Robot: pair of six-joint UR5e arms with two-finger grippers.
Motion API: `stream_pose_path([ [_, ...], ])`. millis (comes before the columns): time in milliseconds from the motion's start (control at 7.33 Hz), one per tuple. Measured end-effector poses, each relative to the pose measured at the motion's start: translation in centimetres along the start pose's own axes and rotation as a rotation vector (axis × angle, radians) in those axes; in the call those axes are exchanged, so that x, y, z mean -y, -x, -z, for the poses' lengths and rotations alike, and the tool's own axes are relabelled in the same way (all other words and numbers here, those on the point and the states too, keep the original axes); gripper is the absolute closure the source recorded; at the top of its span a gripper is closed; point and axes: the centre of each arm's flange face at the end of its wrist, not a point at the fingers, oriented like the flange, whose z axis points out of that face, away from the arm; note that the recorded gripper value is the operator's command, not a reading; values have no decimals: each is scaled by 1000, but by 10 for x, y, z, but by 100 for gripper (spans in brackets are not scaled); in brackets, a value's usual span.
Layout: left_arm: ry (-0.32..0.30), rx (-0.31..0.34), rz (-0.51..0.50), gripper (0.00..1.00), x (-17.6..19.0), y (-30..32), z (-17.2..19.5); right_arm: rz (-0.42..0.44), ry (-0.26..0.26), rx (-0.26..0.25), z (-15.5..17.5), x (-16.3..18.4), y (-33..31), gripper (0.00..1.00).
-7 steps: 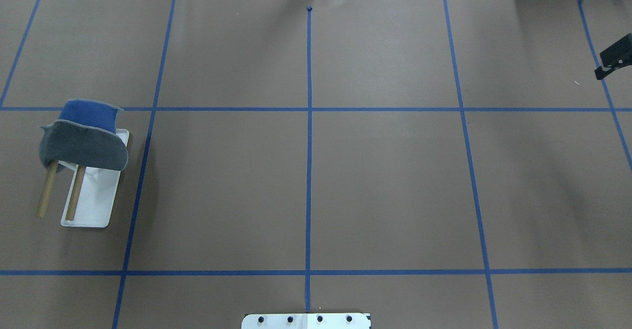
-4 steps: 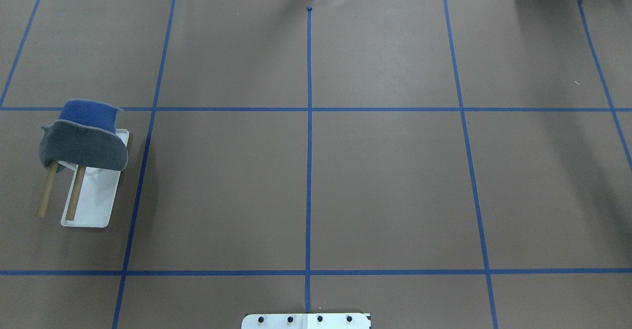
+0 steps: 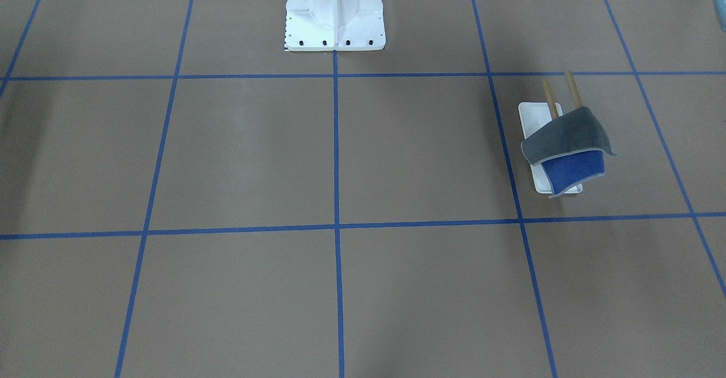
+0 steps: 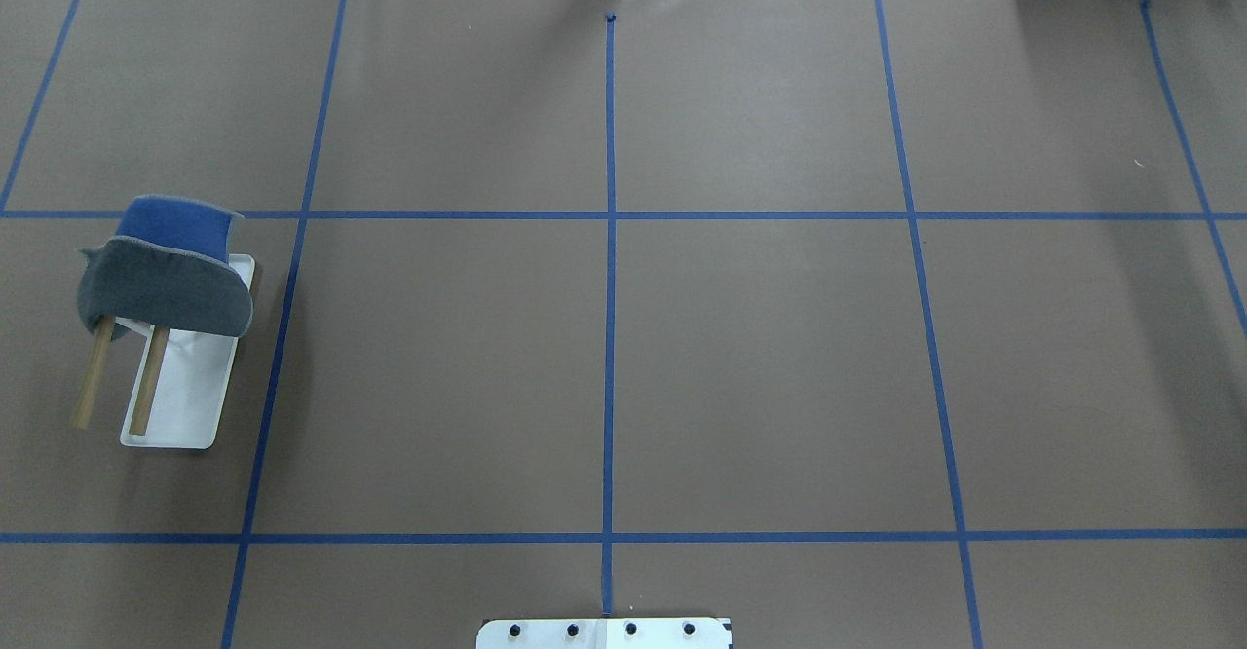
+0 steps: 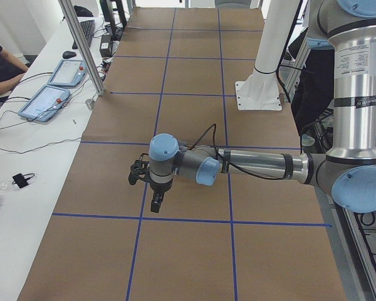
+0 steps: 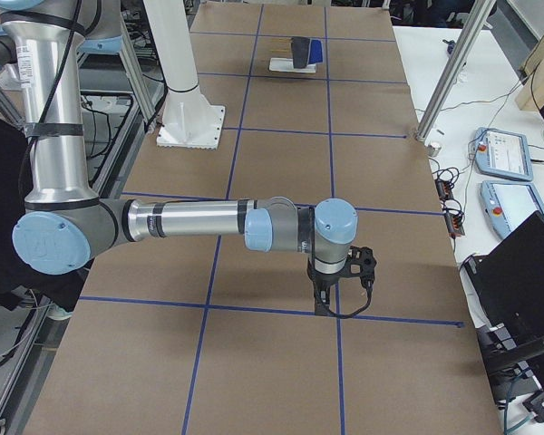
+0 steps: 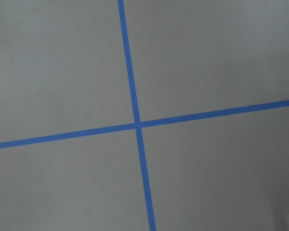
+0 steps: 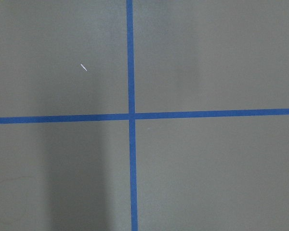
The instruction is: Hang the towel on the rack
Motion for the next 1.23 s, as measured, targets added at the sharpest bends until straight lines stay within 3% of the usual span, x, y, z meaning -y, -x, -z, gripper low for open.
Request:
stream_pose_path([
  [409, 28, 3, 75, 2, -4, 23, -5, -15, 6, 5, -2, -2, -4, 0],
  [682, 62, -41, 134, 2, 0, 26, 4, -27, 18, 7, -3, -3, -5, 0],
  [1227, 74, -61, 152, 2, 2, 26, 6, -61, 56, 31, -3, -5, -2, 0],
])
